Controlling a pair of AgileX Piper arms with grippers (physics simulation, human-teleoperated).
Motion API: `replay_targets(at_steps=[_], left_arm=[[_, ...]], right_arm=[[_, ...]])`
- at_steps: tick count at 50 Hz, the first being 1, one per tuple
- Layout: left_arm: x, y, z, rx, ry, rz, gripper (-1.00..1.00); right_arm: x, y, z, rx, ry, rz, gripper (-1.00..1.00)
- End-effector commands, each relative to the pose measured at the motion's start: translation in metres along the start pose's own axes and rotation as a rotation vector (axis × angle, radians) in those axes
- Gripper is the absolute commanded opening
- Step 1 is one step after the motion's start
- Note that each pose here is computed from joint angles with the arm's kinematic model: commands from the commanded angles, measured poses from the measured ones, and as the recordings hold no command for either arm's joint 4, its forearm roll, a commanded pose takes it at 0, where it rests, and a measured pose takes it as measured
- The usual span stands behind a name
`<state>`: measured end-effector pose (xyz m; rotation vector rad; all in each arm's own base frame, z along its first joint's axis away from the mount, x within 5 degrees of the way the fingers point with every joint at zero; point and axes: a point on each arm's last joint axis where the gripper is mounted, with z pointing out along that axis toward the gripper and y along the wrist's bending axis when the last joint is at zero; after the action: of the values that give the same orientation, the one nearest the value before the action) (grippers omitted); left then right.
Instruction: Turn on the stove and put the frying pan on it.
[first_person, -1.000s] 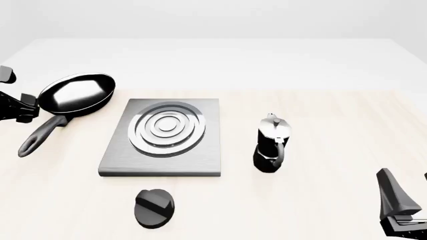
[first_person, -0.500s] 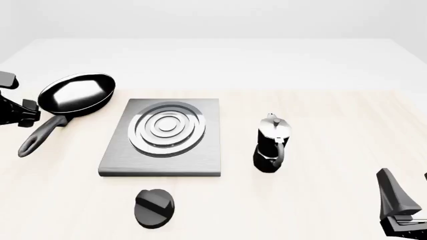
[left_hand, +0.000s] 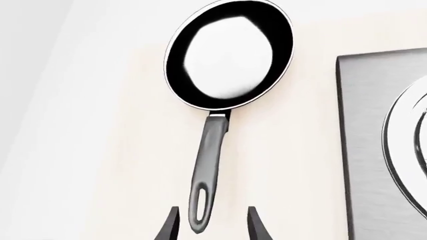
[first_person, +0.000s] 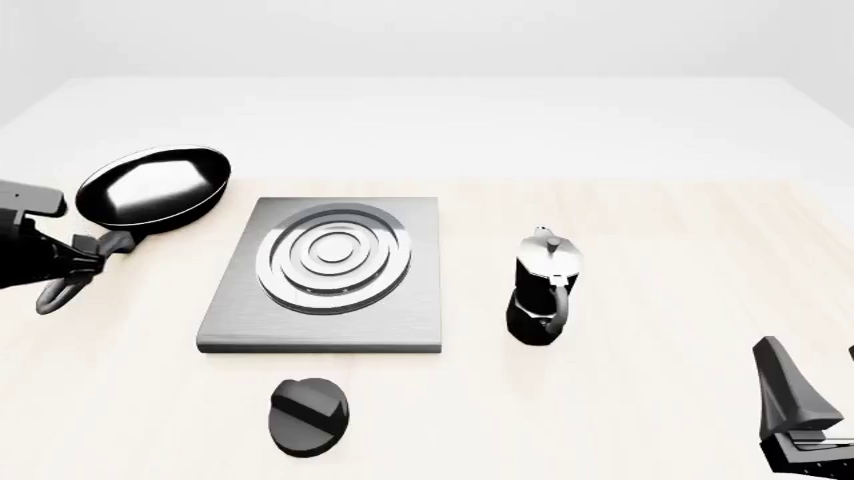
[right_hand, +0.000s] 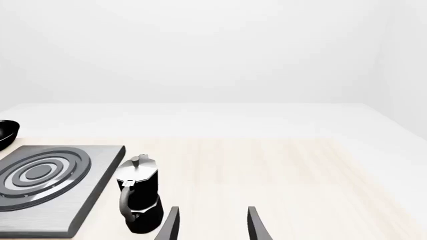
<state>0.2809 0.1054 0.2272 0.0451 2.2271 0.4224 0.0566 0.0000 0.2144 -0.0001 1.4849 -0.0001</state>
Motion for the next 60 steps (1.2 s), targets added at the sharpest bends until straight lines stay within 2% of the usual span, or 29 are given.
replay_targets(at_steps=[1,60], left_arm=[[0.01,-0.002,0.018,-0.001,0.009,-0.002,1.0],[0.016,0.014,0.043,-0.028,0.051,-0.023,1.0]], right_arm=[[0.0,0.0,0.0,0.0,-0.001,0.0,1.0],[0.0,0.0,0.0,0.0,0.0,0.0,1.0]])
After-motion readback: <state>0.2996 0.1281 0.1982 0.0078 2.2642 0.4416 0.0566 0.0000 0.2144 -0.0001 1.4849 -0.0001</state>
